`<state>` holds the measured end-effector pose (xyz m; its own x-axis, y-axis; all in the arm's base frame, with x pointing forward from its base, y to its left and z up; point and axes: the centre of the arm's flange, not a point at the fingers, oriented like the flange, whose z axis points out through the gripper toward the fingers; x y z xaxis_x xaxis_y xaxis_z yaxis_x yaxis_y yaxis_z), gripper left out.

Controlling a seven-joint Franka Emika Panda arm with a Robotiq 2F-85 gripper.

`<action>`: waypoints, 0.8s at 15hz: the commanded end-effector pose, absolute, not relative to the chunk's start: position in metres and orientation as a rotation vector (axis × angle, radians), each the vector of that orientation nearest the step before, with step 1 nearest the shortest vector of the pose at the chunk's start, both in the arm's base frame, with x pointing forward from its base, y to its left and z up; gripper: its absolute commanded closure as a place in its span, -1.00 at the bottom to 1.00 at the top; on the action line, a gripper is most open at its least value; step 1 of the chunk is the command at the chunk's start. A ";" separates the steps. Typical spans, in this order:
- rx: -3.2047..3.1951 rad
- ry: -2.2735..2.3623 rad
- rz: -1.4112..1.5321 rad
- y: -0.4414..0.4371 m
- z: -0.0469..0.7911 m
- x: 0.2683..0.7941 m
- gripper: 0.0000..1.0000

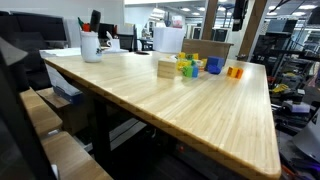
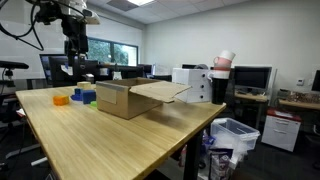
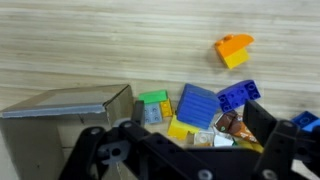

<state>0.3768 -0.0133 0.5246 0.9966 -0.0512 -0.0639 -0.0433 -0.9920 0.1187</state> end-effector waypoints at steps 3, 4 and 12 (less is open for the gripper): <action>3.034 -0.221 0.106 -0.005 0.527 0.388 -1.00; 3.030 -0.234 0.145 -0.004 0.528 0.391 -1.00; 3.041 -0.090 0.074 0.003 0.527 0.405 -1.00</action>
